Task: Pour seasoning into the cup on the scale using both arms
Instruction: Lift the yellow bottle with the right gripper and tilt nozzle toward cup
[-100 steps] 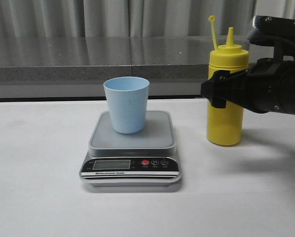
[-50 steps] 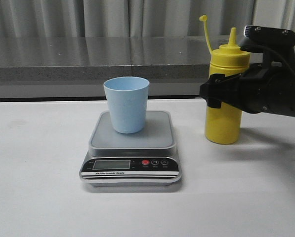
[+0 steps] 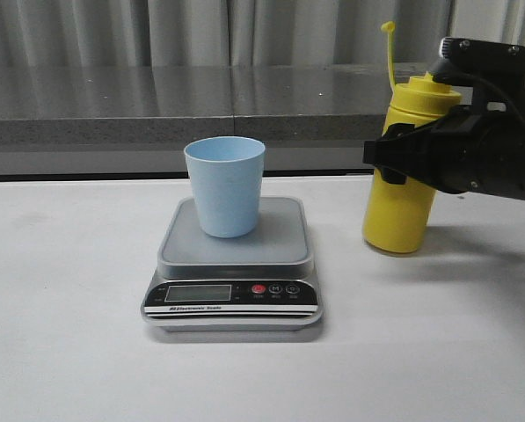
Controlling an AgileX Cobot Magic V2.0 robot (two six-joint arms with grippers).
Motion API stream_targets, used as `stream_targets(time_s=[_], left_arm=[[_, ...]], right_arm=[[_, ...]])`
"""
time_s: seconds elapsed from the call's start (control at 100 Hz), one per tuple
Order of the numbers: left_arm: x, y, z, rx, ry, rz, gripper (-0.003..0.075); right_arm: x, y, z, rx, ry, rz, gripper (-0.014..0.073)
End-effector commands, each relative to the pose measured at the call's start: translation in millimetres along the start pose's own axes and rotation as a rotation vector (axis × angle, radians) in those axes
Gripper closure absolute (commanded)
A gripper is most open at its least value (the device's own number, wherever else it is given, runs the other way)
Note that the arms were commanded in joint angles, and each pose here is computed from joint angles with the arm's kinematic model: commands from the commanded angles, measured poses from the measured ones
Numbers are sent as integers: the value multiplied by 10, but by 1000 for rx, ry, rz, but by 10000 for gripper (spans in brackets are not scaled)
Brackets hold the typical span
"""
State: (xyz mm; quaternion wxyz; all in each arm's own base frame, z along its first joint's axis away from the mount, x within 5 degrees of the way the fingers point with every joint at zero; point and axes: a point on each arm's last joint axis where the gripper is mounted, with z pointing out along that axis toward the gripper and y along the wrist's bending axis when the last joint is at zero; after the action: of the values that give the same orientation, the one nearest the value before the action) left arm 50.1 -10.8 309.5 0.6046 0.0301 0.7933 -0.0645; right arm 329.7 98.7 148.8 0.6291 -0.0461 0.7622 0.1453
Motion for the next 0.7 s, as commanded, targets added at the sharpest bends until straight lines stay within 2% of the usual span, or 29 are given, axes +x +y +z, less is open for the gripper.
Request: stream_targets(time_s=[0.0, 0.2, 0.42, 0.69], left_arm=[[-143, -2, -26, -4, -90, -16, 741], [-143, -2, -26, -4, -90, -16, 741], [-143, -2, -26, -4, -90, -16, 741], [-143, -2, -26, -4, -90, -16, 741]], right_arm=[[-278, 55, -6, -43, -145, -37, 653], [-428, 151, -85, -83, -110, -104, 653], [-683, 341, -167, -110, -22, -381, 653], [-864, 637, -112, -207, 98, -635, 653]])
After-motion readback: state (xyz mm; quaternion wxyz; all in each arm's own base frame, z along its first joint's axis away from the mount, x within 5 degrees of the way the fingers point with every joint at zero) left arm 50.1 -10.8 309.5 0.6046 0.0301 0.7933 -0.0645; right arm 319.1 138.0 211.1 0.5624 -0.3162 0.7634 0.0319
